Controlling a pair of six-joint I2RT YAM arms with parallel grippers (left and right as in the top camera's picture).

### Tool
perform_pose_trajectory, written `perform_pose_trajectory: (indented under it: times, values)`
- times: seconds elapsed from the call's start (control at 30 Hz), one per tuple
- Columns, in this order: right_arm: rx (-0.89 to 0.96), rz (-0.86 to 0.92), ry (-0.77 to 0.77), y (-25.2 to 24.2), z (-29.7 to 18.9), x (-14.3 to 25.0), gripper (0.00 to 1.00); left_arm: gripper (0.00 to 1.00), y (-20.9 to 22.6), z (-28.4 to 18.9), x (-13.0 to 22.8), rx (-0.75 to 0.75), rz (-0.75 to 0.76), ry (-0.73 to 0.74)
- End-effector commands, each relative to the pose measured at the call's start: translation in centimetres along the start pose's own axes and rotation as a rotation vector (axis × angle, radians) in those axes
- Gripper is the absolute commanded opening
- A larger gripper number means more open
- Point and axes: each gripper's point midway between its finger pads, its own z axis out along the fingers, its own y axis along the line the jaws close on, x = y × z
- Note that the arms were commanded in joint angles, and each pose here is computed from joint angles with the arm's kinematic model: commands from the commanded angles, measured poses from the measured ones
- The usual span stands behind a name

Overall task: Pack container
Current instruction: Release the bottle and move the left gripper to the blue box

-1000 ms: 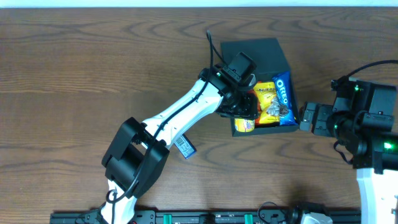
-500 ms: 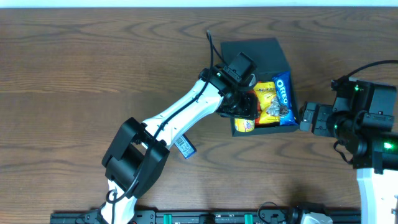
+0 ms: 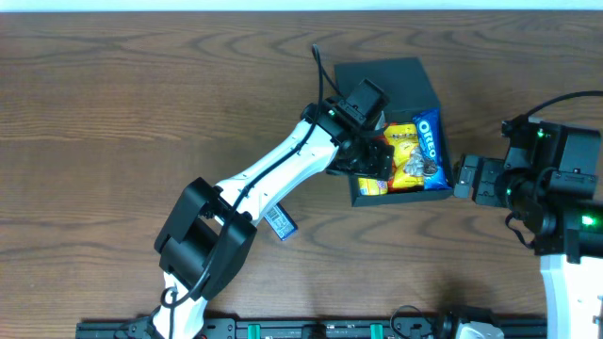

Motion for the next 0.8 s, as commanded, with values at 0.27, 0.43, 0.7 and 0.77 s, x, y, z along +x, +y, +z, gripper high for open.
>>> perform_pose_trajectory:
  times: [0.27, 0.43, 0.7, 0.77]
  values:
    - [0.005, -0.006, -0.013, -0.2, -0.4, -0.3, 0.99, 0.98, 1.3, -9.9, -3.9, -0.187, 0.079, -0.237]
    - [0.005, -0.007, -0.013, -0.2, -0.4, -0.3, 0.99, 0.95, 3.4, -15.1, -1.8, -0.342, 0.063, -0.279]
    - [0.003, -0.003, -0.007, -0.1, -0.4, -0.2, 0.99, 0.96, 8.1, -16.3, 4.4, -0.484, -0.062, -0.054]
    - [0.003, -0.003, -0.006, -0.1, -0.4, -0.2, 0.99, 0.96, 8.7, -16.2, 5.5, -0.495, -0.087, -0.037]
